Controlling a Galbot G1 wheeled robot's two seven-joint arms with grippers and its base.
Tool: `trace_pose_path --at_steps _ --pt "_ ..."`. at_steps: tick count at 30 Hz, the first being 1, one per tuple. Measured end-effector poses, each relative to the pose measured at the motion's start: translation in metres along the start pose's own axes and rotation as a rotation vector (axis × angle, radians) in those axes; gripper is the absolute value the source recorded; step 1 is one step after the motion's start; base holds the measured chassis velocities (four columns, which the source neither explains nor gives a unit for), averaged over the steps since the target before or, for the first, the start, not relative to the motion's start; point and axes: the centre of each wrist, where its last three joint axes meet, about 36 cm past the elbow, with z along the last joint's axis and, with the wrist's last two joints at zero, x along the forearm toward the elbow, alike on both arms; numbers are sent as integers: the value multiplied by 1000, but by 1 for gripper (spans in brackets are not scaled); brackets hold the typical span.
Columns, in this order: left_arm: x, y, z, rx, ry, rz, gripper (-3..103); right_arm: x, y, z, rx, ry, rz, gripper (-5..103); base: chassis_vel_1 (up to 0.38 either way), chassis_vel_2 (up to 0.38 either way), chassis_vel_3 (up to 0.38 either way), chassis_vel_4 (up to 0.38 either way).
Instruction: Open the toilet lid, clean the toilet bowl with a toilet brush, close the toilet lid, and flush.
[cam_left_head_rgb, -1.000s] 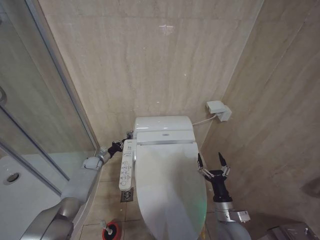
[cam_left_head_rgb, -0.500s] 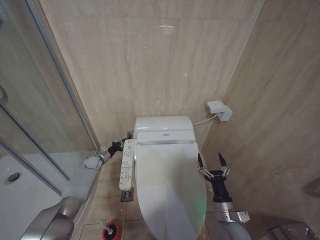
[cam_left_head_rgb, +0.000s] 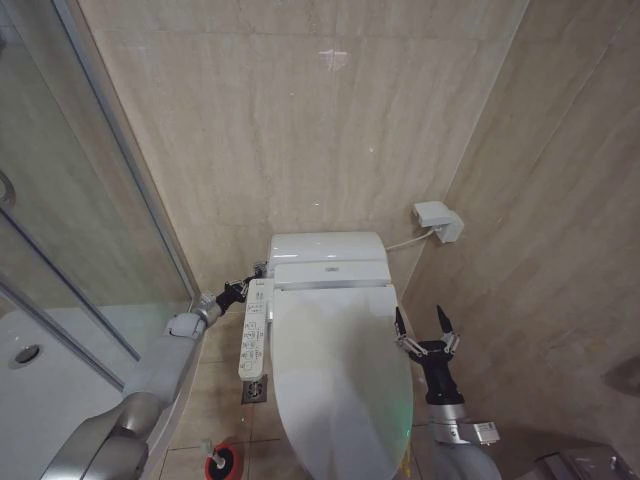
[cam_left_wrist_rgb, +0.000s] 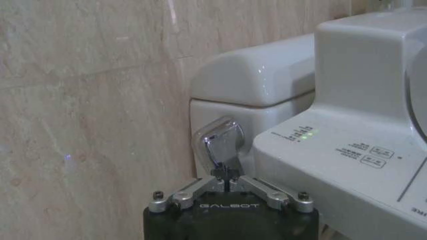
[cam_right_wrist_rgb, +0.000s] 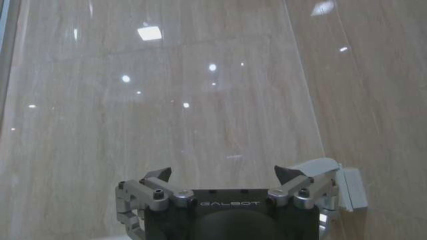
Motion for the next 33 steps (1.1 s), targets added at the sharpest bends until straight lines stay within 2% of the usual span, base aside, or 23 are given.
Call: trace_pose_path --at_steps 33 --pt "-1 -1 1 4 4 0 0 0 -2 0 6 4 -6 100 0 0 0 0"
